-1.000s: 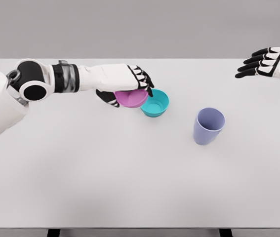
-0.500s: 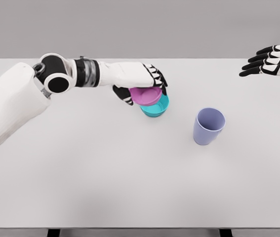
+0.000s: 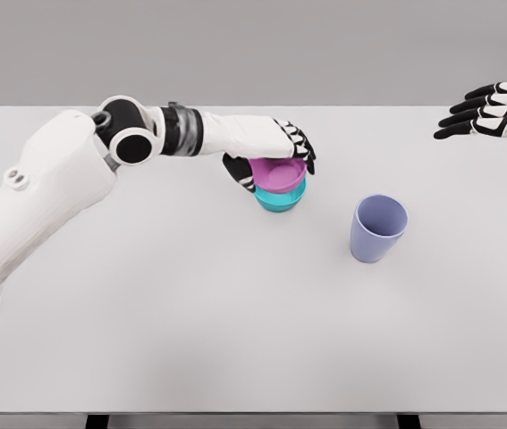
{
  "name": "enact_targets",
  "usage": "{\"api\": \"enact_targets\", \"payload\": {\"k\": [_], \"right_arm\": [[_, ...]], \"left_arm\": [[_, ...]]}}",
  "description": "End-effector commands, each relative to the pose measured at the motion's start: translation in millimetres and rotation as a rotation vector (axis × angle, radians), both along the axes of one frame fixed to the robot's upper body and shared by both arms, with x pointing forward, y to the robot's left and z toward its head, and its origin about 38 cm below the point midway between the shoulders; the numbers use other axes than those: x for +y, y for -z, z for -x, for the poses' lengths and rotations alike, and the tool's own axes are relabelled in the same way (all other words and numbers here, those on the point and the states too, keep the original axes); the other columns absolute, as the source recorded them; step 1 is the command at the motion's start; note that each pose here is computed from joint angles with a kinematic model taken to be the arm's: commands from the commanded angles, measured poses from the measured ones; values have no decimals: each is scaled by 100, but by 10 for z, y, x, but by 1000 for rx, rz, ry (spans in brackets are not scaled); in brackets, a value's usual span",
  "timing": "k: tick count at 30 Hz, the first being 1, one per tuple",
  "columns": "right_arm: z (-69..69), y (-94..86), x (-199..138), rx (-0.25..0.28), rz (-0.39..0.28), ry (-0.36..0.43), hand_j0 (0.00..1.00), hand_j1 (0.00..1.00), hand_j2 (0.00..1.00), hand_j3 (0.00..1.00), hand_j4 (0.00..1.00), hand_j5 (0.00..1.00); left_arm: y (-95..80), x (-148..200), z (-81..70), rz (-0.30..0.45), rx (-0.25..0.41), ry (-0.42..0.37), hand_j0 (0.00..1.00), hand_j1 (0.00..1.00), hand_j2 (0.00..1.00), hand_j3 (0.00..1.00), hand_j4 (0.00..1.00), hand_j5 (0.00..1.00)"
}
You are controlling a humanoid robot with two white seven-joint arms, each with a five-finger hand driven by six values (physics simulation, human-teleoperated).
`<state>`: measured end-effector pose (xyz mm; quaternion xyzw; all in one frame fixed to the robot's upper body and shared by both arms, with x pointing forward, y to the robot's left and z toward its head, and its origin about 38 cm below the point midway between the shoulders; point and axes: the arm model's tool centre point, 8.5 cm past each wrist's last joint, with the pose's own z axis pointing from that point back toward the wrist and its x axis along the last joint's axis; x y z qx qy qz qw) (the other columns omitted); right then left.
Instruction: Stacking bowl and cup with both arms
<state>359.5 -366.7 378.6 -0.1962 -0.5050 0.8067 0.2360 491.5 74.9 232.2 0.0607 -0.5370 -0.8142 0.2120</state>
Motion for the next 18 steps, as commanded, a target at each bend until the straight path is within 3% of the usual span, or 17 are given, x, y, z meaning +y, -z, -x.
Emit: {"api": "enact_targets", "payload": {"k": [1, 15, 18], "right_arm": [[-1, -3, -1, 2, -5, 2, 100, 100, 100, 100, 100, 100], [-10, 45, 30, 12, -8, -6, 100, 100, 100, 100, 100, 100], [-51, 110, 137, 19, -35, -35, 100, 100, 100, 100, 100, 100]], "left_arm": [[34, -12, -18, 1, 15, -9, 69, 69, 69, 69, 69, 69], [125, -12, -71, -5, 41, -30, 69, 69, 69, 69, 69, 69], [132, -18, -70, -7, 42, -30, 70, 70, 70, 70, 70, 70]]}}
